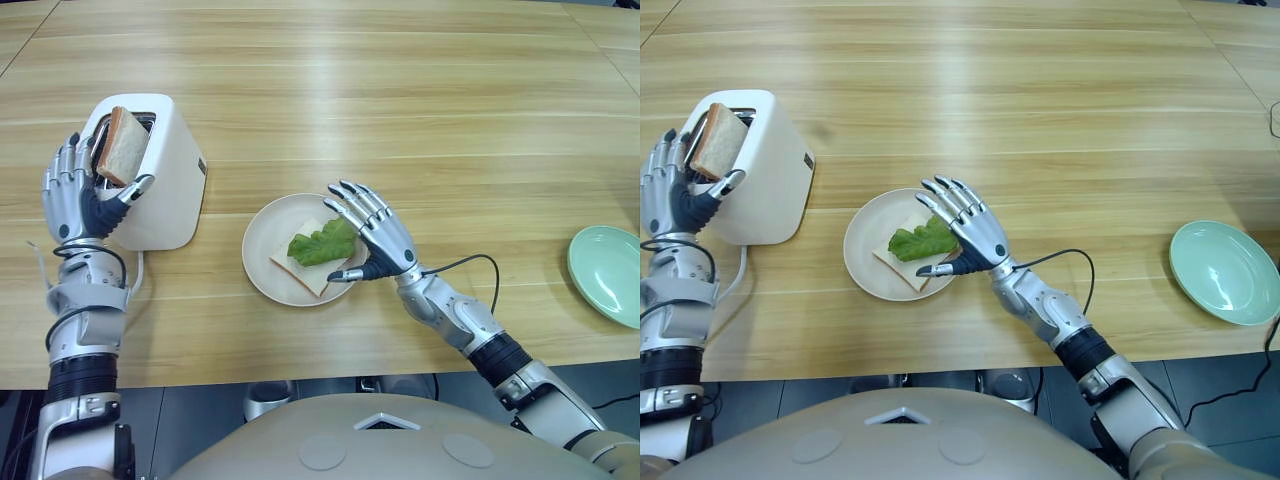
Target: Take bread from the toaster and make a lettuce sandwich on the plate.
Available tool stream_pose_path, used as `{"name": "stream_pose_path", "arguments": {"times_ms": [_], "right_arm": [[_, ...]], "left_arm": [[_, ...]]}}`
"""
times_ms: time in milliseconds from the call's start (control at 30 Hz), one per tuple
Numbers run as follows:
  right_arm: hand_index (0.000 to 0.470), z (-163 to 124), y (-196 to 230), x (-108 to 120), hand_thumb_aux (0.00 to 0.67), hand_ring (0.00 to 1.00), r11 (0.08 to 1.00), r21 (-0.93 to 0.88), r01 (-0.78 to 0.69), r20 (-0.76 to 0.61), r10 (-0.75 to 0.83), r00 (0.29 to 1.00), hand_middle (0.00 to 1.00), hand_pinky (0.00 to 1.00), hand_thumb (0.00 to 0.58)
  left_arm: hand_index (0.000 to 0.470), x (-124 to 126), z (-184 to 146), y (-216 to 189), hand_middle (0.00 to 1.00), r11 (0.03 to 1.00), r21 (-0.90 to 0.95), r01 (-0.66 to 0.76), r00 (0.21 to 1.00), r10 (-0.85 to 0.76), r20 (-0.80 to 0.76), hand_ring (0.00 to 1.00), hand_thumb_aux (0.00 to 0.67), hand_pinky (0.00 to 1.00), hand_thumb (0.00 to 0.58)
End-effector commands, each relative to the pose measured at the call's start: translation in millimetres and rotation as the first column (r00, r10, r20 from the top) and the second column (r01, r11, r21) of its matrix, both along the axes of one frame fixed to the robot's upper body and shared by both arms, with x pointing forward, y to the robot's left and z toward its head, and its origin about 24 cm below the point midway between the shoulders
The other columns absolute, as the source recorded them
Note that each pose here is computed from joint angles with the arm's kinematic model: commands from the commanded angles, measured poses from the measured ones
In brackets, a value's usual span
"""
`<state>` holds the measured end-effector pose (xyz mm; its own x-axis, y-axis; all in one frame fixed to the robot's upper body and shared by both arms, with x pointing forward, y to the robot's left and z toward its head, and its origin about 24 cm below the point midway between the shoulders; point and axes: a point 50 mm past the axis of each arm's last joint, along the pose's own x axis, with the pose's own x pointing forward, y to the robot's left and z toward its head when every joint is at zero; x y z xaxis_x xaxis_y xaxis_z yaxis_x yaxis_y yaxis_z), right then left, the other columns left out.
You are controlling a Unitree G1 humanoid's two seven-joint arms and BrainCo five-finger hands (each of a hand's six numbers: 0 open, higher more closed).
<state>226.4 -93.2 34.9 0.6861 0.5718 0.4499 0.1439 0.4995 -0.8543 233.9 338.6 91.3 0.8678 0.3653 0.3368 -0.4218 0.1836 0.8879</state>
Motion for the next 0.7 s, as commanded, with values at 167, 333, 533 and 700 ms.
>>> {"name": "stream_pose_path", "arguments": {"times_ms": [167, 333, 533, 700], "right_arm": [[0.000, -8, -10, -4, 0.000, 0.00, 1.000, -0.019, 0.025, -0.046, -0.026, 0.999, 0.00, 0.00, 0.000], [0.000, -9, -12, -6, 0.000, 0.00, 0.999, -0.019, 0.035, -0.054, -0.036, 0.998, 0.00, 0.00, 0.000], [0.000, -11, -9, -7, 0.000, 0.00, 0.999, -0.013, 0.035, -0.056, -0.035, 0.998, 0.00, 0.00, 0.000], [0.000, -11, -8, -8, 0.000, 0.00, 0.999, -0.005, 0.038, -0.054, -0.038, 0.998, 0.00, 0.00, 0.000]], "left_arm": [[0.000, 2, 2, 8, 0.00, 0.999, 0.019, -0.032, 0.999, 0.033, -0.013, 0.00, 0.000, 0.00, 0.000], [0.460, 5, 0, -2, 0.00, 0.998, 0.058, 0.035, 0.998, -0.032, -0.051, 0.00, 0.670, 0.00, 0.580], [0.460, 14, 0, -21, 0.48, 0.989, 0.055, 0.140, 0.987, -0.136, -0.082, 0.48, 0.670, 0.48, 0.580], [0.460, 16, -1, -20, 1.00, 0.988, 0.034, 0.152, 0.984, -0.148, -0.102, 1.00, 0.670, 1.00, 0.580]]}}
